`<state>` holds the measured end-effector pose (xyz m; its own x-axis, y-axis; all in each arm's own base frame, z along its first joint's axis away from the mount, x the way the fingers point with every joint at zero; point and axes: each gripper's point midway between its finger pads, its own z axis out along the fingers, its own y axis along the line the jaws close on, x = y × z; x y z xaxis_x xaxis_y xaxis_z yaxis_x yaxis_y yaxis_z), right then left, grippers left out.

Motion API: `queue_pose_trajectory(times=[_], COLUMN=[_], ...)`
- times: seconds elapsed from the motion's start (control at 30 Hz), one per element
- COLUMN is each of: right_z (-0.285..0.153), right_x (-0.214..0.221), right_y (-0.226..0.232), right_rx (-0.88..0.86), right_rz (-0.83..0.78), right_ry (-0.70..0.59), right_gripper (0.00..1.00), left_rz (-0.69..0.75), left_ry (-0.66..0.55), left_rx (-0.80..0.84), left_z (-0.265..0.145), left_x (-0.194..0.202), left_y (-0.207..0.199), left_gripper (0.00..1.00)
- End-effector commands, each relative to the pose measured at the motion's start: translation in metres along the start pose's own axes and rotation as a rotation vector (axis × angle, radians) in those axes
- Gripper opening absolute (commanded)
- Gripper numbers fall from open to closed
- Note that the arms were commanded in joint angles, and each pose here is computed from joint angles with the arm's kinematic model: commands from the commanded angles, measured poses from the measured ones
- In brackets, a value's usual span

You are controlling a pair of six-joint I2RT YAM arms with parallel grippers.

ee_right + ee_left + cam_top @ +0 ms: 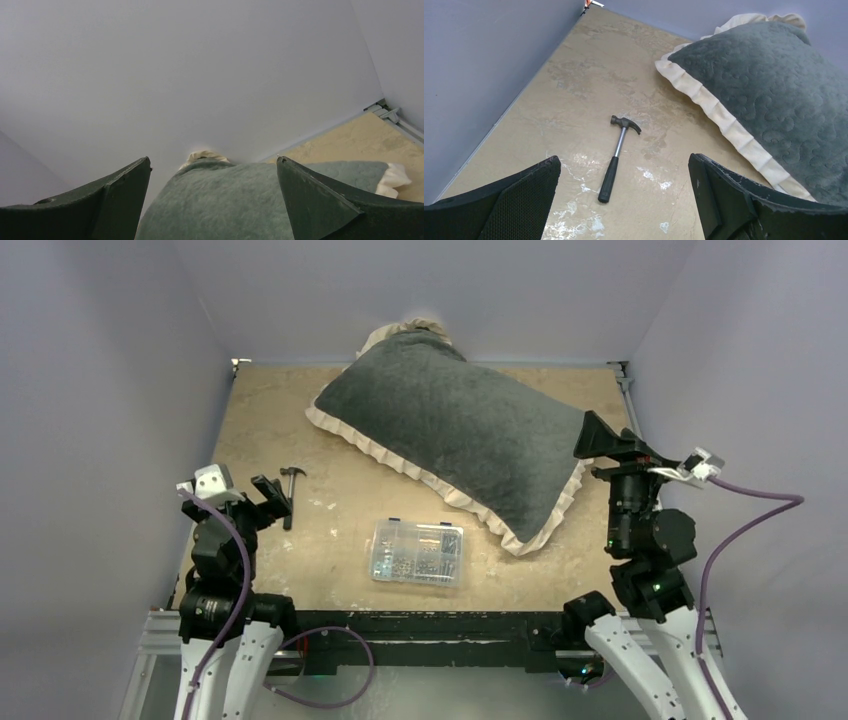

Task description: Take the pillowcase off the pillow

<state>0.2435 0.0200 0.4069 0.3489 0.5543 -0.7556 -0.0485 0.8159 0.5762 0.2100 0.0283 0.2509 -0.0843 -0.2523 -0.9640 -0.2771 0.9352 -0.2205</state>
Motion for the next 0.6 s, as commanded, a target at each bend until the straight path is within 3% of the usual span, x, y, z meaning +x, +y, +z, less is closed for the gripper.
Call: queue_pose_trajectory(times=[0.0,0.23,0.43,0.57], right_z=[0.017,0.064,0.093,0.097], right_x=[0.003,0.049,0.142,0.2], right_y=[0.017,0.045,0.069,0.047], right_rx=[-0.036,-0.058,-0.118,-0.047], right_rz=[-0.037,-0.083,-0.029,-0.059], right_ry=[0.023,0.182,0.468,0.606], right_gripper=[0.99,0.99,0.99,0.99], left_rz=[-0.003,-0.009,-0.004,-0.002], left_ry=[-0.021,-0.029,-0.014,-0.012], left_rx=[0.032,0.042,0.075,0.098], left_z=[0.003,0.002,0.002,0.001], left_x=[-0.009,-0.009,-0.005,-0.003], left_y=[-0.008,-0.009,-0.017,-0.023], left_gripper=[0.99,0.99,0.99,0.99])
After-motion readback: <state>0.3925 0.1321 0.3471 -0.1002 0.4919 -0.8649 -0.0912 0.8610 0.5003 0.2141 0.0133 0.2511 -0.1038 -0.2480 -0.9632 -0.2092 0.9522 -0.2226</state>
